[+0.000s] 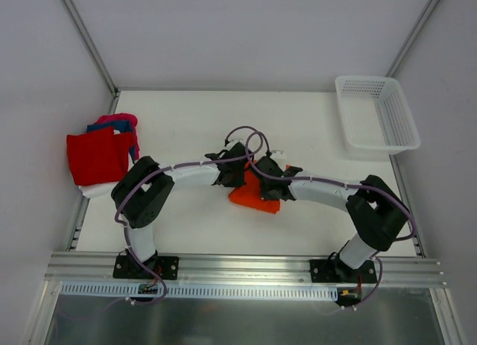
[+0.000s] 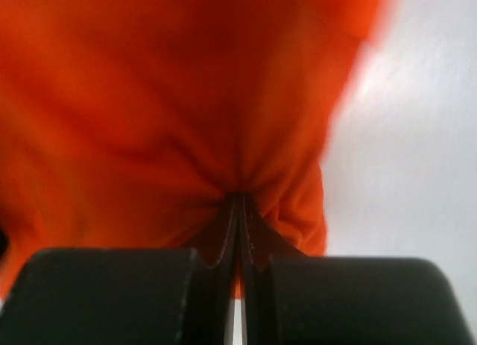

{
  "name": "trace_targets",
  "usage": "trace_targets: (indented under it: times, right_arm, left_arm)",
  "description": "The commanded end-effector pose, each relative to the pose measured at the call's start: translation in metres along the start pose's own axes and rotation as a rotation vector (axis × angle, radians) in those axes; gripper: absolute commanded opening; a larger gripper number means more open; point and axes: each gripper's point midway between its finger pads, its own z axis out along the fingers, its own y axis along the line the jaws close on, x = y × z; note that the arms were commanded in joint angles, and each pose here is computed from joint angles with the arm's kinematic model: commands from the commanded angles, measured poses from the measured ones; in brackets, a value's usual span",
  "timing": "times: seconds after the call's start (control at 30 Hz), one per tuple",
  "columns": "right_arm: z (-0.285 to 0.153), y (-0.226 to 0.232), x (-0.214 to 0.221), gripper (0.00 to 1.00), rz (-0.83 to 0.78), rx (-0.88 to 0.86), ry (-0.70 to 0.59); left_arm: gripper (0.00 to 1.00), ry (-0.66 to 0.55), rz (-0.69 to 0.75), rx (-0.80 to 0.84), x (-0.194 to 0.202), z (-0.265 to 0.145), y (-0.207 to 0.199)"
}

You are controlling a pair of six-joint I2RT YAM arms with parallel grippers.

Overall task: Fold and stack the t-shirts
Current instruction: Fold the tshirt

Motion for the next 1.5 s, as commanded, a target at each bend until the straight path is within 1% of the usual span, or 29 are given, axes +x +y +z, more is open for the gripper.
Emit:
trace_targets:
  times: [0.0,0.2,0.4,0.5,0.63,0.7,0.77,0.87,0.93,0.97,1.0,1.03,1.07,1.1,1.2,1.3,1.47]
  right_arm:
    - [-0.023,0.009,0.05,0.01,-0.106,-0.014,0.106]
    - [-0.038,0.004,0.046,0.01,-0.127,0.021,0.048]
    - [-0.056,-0.009,0.023,0.0,-0.099,0.035,-0.069]
    - [-0.064,-0.018,0.017,0.01,-0.095,0.055,-0.099]
    - [-0.068,-0.026,0.016,0.01,-0.084,0.076,-0.108]
    - [-0.071,-0.025,0.016,0.01,-0.069,0.054,-0.109]
    - [-0.073,-0.026,0.019,0.0,-0.058,0.038,-0.109]
    - [-0.074,-0.029,0.021,0.01,-0.044,0.033,-0.113]
    - [-0.078,-0.026,0.019,0.0,-0.009,-0.001,-0.135]
    - [-0.075,-0.031,0.027,0.01,-0.008,-0.004,-0.126]
    - [-0.074,-0.03,0.028,0.06,0.004,-0.026,-0.133]
    - [-0.078,-0.022,0.022,0.1,0.04,-0.087,-0.166]
    - [-0.072,-0.029,0.033,0.14,0.036,-0.091,-0.153]
    - [-0.073,-0.027,0.032,0.19,0.052,-0.116,-0.17]
    - [-0.073,-0.038,0.035,0.27,0.072,-0.118,-0.189]
    - [-0.074,-0.047,0.037,0.34,0.076,-0.103,-0.192]
    - [-0.073,-0.053,0.042,0.39,0.078,-0.096,-0.188]
  left_arm:
    - [0.0,-0.077,-0.002,-0.024,-0.022,0.01,0.01]
    - [0.0,-0.107,-0.026,-0.036,-0.028,-0.002,0.023]
    - [0.0,-0.179,-0.054,-0.022,-0.036,-0.034,0.032]
    - [0.0,-0.214,-0.063,0.021,-0.04,-0.058,0.031]
    - [0.0,-0.22,-0.085,0.044,-0.031,-0.071,0.038]
    - [0.0,-0.239,-0.1,0.065,-0.032,-0.082,0.038]
    - [0.0,-0.232,-0.111,0.075,-0.025,-0.086,0.042]
    - [0.0,-0.233,-0.111,0.065,-0.017,-0.087,0.048]
    - [0.0,-0.233,-0.108,0.051,-0.014,-0.086,0.053]
    - [0.0,-0.231,-0.108,0.045,-0.012,-0.085,0.055]
    - [0.0,-0.218,-0.107,0.034,-0.007,-0.081,0.057]
    - [0.0,-0.21,-0.11,0.034,-0.005,-0.079,0.058]
    - [0.0,-0.192,-0.106,0.03,-0.001,-0.074,0.058]
    - [0.0,-0.183,-0.104,0.031,0.001,-0.071,0.057]
    - [0.0,-0.162,-0.097,0.046,0.008,-0.06,0.055]
    - [0.0,-0.159,-0.096,0.092,0.009,-0.053,0.046]
    - [0.0,-0.115,-0.099,0.097,0.016,-0.044,0.043]
